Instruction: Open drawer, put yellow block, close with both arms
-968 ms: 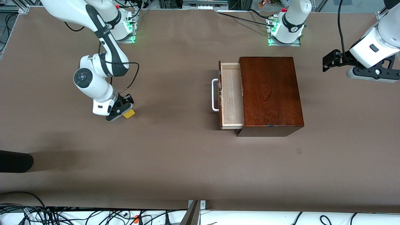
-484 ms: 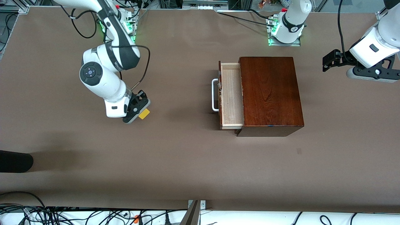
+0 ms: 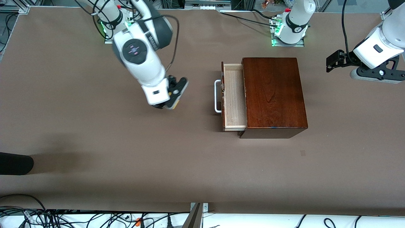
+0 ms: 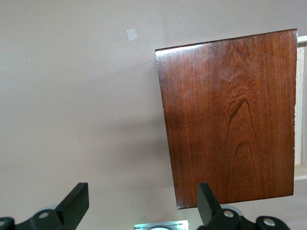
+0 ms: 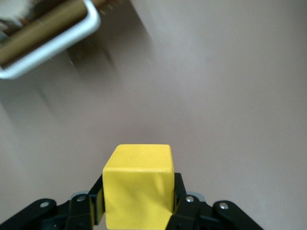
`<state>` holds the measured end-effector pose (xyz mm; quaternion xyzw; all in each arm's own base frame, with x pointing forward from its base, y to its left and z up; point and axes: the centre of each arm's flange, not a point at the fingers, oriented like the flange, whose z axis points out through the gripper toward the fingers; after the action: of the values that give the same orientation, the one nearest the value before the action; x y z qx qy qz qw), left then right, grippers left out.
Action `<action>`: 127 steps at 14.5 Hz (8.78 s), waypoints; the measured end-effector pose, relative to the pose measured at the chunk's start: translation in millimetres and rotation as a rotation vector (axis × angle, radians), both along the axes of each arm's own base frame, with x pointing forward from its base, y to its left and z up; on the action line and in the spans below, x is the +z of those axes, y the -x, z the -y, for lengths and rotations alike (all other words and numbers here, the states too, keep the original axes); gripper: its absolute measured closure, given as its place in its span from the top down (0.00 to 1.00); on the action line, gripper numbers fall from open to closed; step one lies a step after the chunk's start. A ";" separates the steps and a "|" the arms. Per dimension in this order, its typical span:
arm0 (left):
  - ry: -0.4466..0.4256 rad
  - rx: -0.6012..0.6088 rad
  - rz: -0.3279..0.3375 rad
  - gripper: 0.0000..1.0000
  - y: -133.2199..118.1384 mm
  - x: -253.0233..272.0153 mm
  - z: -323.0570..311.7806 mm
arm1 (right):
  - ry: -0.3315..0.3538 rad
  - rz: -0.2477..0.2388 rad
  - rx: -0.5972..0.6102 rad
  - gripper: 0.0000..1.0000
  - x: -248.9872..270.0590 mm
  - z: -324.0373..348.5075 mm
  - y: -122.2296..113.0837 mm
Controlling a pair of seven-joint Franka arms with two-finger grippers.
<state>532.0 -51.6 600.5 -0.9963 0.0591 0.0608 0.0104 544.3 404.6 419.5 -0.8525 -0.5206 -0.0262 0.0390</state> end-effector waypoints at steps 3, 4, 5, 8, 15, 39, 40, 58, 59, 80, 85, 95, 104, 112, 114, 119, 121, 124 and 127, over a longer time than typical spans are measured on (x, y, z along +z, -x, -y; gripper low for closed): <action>0.000 0.000 0.000 1.00 0.0 0.0 0.0 | -0.028 0.023 0.048 0.56 -2.2 -71.3 16.1; 0.000 0.000 0.000 1.00 0.0 0.0 0.0 | -0.030 0.037 0.079 0.56 -5.5 -98.3 26.0; 0.000 0.000 0.000 1.00 0.1 0.0 0.0 | -0.027 0.056 0.114 0.56 -8.2 -123.3 37.5; 0.000 0.000 -0.001 1.00 0.2 0.0 0.0 | -0.016 0.103 0.204 0.56 -12.1 -177.8 72.9; 0.000 0.000 -0.004 1.00 0.4 -0.2 -0.1 | 0.019 0.137 0.323 0.56 -19.6 -229.7 126.3; -0.002 0.003 -0.023 1.00 2.6 -1.6 -1.8 | 0.089 0.145 0.336 1.00 -72.5 -242.0 116.3; -0.002 0.002 -0.023 1.00 2.6 -1.3 -1.3 | 0.091 0.146 0.327 1.00 -57.5 -240.8 113.5; 0.032 -0.230 -0.097 1.00 -13.0 -47.4 125.8 | 0.094 0.066 -0.399 1.00 135.2 31.1 -53.7; 0.044 -0.256 -0.105 1.00 -18.6 -53.8 139.7 | 0.056 0.026 -0.467 1.00 141.7 60.2 -61.7; 0.372 -1.431 -0.005 1.00 22.8 -267.6 430.4 | 0.069 -0.093 -0.916 1.00 176.9 324.6 -15.6; 0.250 -1.590 -0.032 1.00 58.6 -299.6 458.1 | 0.077 -0.067 -0.944 1.00 185.9 342.0 -18.5; 0.208 -1.540 -0.151 1.00 40.1 -324.7 411.7 | 0.087 -0.076 -0.964 1.00 185.2 352.9 -23.3; 0.210 -1.449 -0.215 1.00 6.9 -326.7 359.7 | 0.084 -0.071 -0.966 1.00 185.7 353.6 -24.1; 0.205 -1.429 -0.234 1.00 0.5 -321.5 345.9 | 0.082 -0.068 -0.965 1.00 186.2 353.3 -24.4; 0.204 -1.427 -0.233 1.00 -0.3 -320.1 344.8 | 0.081 -0.068 -0.965 1.00 186.2 353.3 -24.4; 0.190 -1.419 -0.211 1.00 -0.5 -293.7 345.8 | 0.080 -0.068 -0.965 1.00 186.4 352.8 -24.4; 0.191 -1.329 -0.154 1.00 0.6 -256.4 350.8 | 0.079 -0.068 -0.957 1.00 186.9 348.2 -23.9; 0.150 -1.106 -0.101 1.00 7.8 -187.5 346.6 | 0.077 -0.065 -0.947 1.00 188.3 341.3 -23.2; 0.075 -0.823 -0.103 1.00 9.0 -113.3 317.4 | 0.076 -0.063 -0.947 1.00 189.4 341.2 -23.2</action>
<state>523.0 -369.0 487.2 -0.8848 0.4552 0.0993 -0.0052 567.5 63.4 608.9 -0.9972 -0.0737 0.0038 0.0073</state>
